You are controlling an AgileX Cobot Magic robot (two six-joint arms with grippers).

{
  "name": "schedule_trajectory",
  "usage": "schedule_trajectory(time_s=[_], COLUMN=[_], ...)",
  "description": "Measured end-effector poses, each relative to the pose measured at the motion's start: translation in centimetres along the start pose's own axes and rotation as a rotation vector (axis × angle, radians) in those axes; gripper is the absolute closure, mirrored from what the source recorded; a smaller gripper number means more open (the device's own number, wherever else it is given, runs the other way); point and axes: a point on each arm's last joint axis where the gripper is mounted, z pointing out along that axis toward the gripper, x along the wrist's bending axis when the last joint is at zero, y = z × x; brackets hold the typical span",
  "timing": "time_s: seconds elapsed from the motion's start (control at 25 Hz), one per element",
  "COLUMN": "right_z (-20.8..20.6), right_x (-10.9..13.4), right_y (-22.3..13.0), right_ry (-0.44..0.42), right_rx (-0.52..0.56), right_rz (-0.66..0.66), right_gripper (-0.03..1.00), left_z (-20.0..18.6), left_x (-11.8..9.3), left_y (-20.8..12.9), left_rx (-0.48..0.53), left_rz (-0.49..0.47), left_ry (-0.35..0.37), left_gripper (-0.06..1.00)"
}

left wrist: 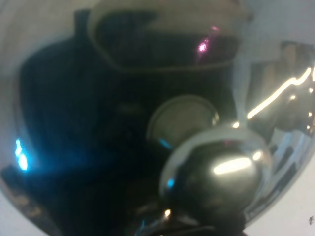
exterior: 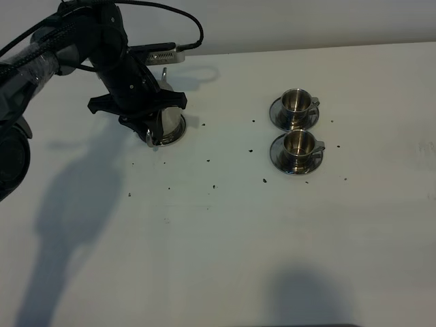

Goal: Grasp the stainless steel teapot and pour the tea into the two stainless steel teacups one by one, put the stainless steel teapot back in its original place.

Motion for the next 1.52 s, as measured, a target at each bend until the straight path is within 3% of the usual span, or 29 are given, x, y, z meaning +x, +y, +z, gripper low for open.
schedule_trajectory(time_s=[0.6, 0.76, 1.0, 1.4, 1.52], right_z=[0.0, 0.0, 0.0, 0.0, 0.0], right_x=[0.0, 0.0, 0.0, 0.0, 0.0], right_y=[0.0, 0.0, 0.0, 0.0, 0.0], right_ry=[0.0, 0.0, 0.0, 0.0, 0.0], right_rx=[0.0, 0.0, 0.0, 0.0, 0.0], right_rz=[0.0, 0.0, 0.0, 0.0, 0.0], right_gripper=[0.55, 0.55, 0.55, 0.55, 0.55], left_z=[-1.1, -2.7, -6.5, -8.3, -8.4], left_x=[0.0, -0.2, -0.9, -3.0, -3.2], left_y=[0.0, -0.2, -0.9, -1.5, -1.5], left_rx=[-0.026, -0.057, -0.136, -0.228, -0.241], left_rz=[0.077, 0.188, 0.454, 0.723, 0.791], left_ry=[0.023, 0.023, 0.024, -0.156, -0.167], left_gripper=[0.72, 0.72, 0.72, 0.72, 0.72])
